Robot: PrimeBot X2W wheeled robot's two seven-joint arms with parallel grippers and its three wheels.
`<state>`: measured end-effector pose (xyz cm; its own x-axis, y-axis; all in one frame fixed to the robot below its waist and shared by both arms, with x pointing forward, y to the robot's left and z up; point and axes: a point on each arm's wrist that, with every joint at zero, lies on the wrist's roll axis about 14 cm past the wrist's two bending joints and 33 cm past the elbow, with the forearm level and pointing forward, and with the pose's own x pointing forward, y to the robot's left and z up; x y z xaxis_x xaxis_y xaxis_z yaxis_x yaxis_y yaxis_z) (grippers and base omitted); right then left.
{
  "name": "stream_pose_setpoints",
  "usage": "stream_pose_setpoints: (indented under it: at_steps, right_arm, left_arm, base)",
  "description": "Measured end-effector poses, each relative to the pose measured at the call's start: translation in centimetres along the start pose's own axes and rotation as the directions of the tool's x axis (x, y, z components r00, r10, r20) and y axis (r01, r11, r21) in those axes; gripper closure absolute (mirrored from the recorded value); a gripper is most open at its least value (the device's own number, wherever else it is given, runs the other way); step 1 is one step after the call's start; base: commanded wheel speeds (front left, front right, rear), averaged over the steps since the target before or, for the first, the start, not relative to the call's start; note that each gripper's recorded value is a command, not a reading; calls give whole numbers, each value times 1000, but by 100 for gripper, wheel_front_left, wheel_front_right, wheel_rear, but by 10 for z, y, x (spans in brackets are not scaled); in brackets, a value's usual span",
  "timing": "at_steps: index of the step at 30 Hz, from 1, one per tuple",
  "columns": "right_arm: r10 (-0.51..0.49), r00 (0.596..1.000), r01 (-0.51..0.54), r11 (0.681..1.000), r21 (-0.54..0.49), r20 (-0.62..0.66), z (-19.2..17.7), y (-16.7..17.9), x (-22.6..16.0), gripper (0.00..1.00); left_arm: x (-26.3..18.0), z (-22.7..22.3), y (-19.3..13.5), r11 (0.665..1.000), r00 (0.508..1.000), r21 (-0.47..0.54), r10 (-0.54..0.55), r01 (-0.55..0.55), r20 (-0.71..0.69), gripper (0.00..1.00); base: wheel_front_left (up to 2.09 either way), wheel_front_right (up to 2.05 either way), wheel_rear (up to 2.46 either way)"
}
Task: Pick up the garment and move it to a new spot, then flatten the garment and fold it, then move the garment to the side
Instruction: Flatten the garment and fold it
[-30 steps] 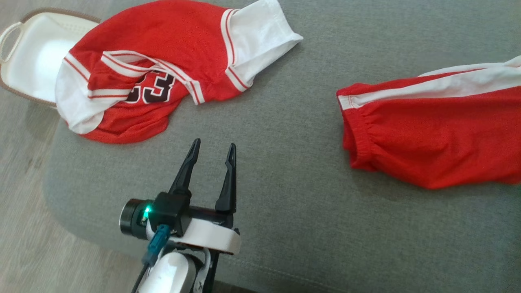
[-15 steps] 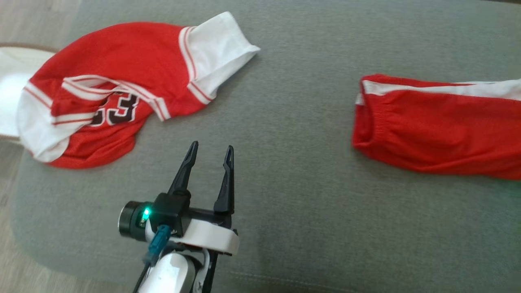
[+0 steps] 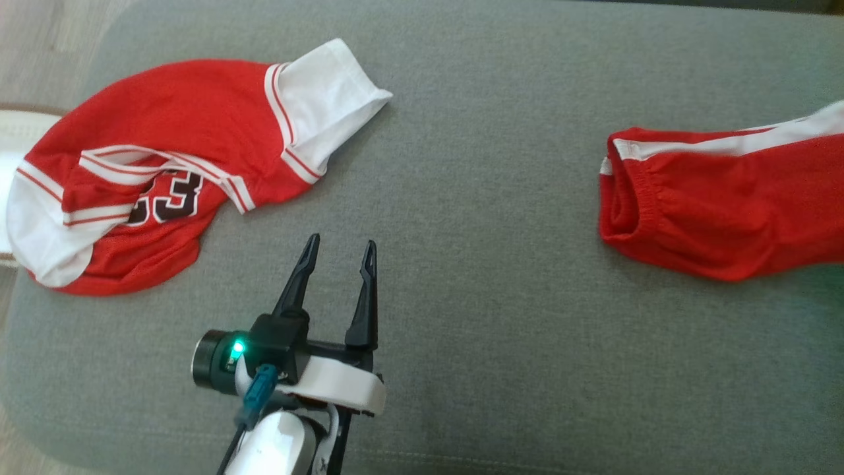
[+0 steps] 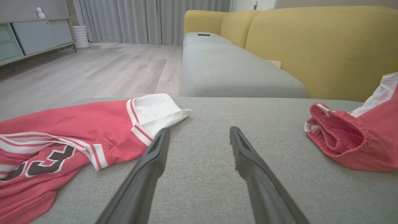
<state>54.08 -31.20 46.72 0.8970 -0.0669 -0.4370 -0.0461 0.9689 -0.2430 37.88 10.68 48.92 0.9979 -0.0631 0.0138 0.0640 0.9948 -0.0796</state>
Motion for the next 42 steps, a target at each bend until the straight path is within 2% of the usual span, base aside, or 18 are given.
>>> stream_pose_setpoints:
  at_steps: [5, 9, 11, 16, 21, 26, 32, 33, 34, 35, 42]
  right_arm:
    - [101, 986, -100, 995, -14, 131, 41, 46, -9, 100]
    - [178, 951, -175, 984, -36, 253, 77, 83, -25, 100]
    - [221, 934, -214, 975, -54, 280, 83, 106, -34, 100]
    - [352, 900, -345, 936, -72, 258, 62, 178, -56, 100]
    - [454, 869, -456, 889, -38, 195, 33, 236, -77, 100]
    - [504, 851, -507, 862, -18, 148, 14, 268, -85, 100]
    - [527, 840, -533, 846, 12, 128, 4, 284, -87, 100]
    - [530, 838, -536, 844, 17, 131, 4, 287, -88, 96]
    - [533, 836, -540, 841, 23, 132, 3, 289, -88, 59]
    - [535, 834, -543, 839, 33, 135, 3, 290, -89, 0]
    - [532, 808, -571, 814, 109, 253, 25, 293, -104, 0]
  left_arm:
    - [-3, 6, -3, 1000, 1000, 3, -11, 11, 18, 0]
    - [-9, 9, -5, 1000, 1000, 1, -14, 14, 25, 0]
    - [-13, 8, -5, 1000, 1000, 0, -9, 9, 21, 0]
    - [-18, 8, 0, 1000, 1000, 1, 7, -7, 21, 0]
    - [-21, 9, 5, 1000, 999, 4, 25, -25, 21, 0]
    - [-23, 7, 11, 999, 999, 8, 44, -44, 14, 0]
    - [-24, 6, 14, 998, 998, 11, 59, -59, 11, 0]
    - [-24, 6, 14, 998, 998, 11, 59, -59, 11, 0]
    - [-24, 6, 14, 998, 998, 11, 59, -59, 11, 0]
    - [-24, 7, 14, 998, 998, 11, 58, -58, 12, 0]
    - [-26, 13, 10, 999, 998, 11, 47, -48, 33, 0]
  base:
    - [0, 0, 0]
    - [0, 0, 0]
    - [0, 0, 0]
    - [0, 0, 0]
    - [0, 0, 0]
    - [0, 0, 0]
    - [0, 0, 0]
    - [0, 0, 0]
    - [0, 0, 0]
    - [0, 0, 0]
    - [0, 0, 0]
